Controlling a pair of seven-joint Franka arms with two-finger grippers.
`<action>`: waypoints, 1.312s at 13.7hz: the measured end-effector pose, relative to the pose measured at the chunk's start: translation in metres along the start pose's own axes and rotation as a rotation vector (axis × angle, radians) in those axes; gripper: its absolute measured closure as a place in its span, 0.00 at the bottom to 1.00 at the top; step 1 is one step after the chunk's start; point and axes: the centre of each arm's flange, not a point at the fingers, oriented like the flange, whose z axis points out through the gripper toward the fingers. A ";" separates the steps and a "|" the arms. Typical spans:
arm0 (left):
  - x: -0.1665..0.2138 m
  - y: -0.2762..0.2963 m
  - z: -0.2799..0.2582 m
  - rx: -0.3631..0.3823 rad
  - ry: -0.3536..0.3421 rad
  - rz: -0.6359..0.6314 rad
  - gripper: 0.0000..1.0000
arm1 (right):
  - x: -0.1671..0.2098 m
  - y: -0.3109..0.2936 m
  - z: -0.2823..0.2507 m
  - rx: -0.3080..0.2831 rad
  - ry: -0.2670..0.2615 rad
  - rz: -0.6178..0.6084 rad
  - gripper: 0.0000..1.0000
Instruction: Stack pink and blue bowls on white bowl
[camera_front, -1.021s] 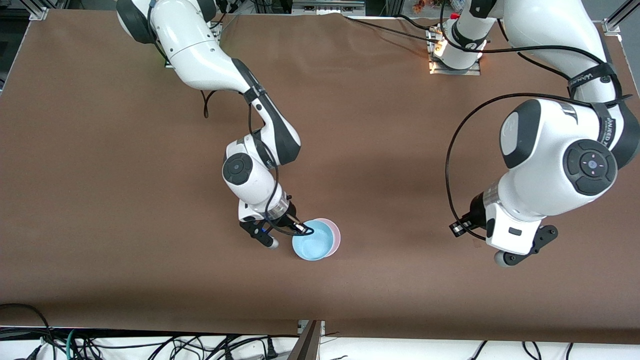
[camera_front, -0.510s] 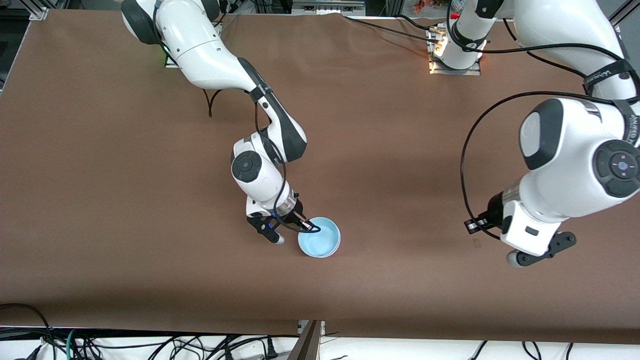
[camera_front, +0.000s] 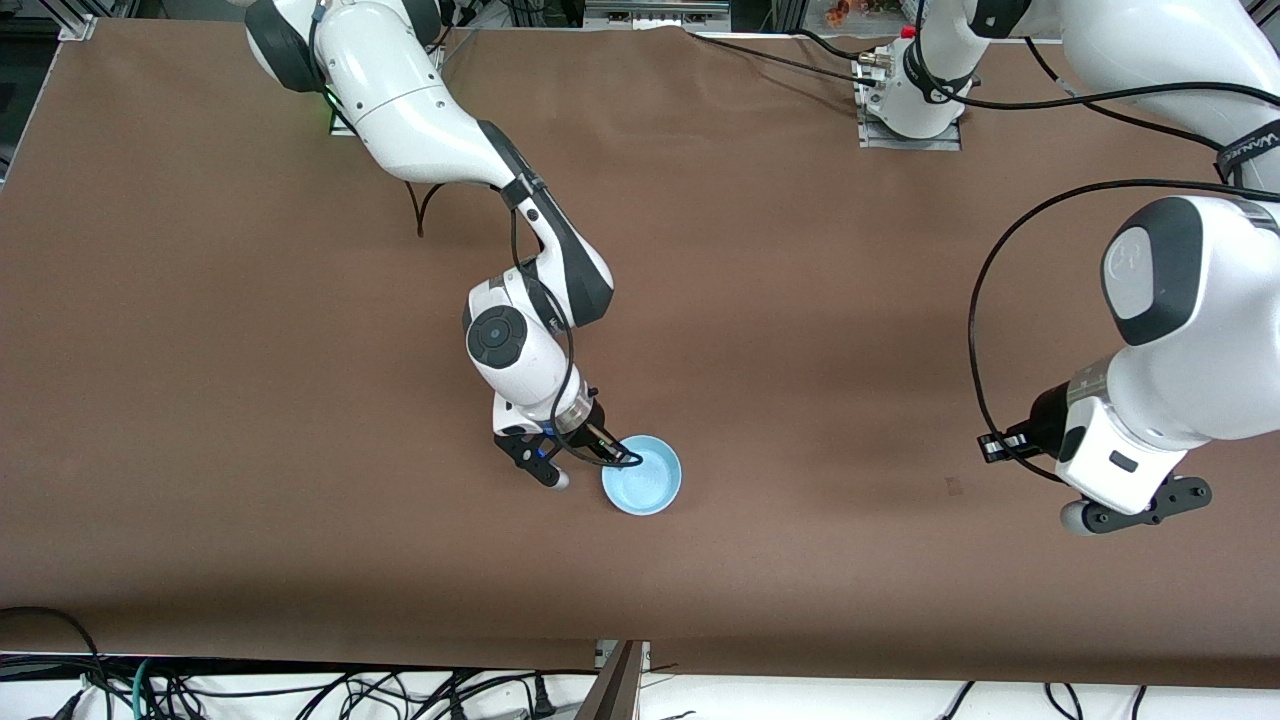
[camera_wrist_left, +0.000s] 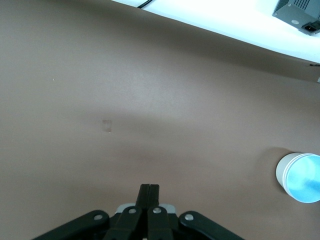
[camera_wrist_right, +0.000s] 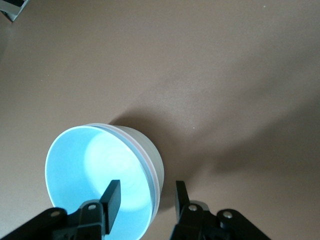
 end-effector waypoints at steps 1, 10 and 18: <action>0.000 -0.001 0.000 0.001 -0.002 0.003 0.99 | 0.001 -0.001 -0.001 -0.006 -0.002 0.000 0.45; 0.003 -0.012 -0.001 0.002 -0.007 0.008 0.87 | 0.128 0.024 -0.161 -0.155 0.030 -0.190 0.00; 0.000 -0.014 -0.001 0.007 -0.029 0.038 0.11 | 0.217 0.163 -0.400 -0.251 -0.116 -0.300 0.00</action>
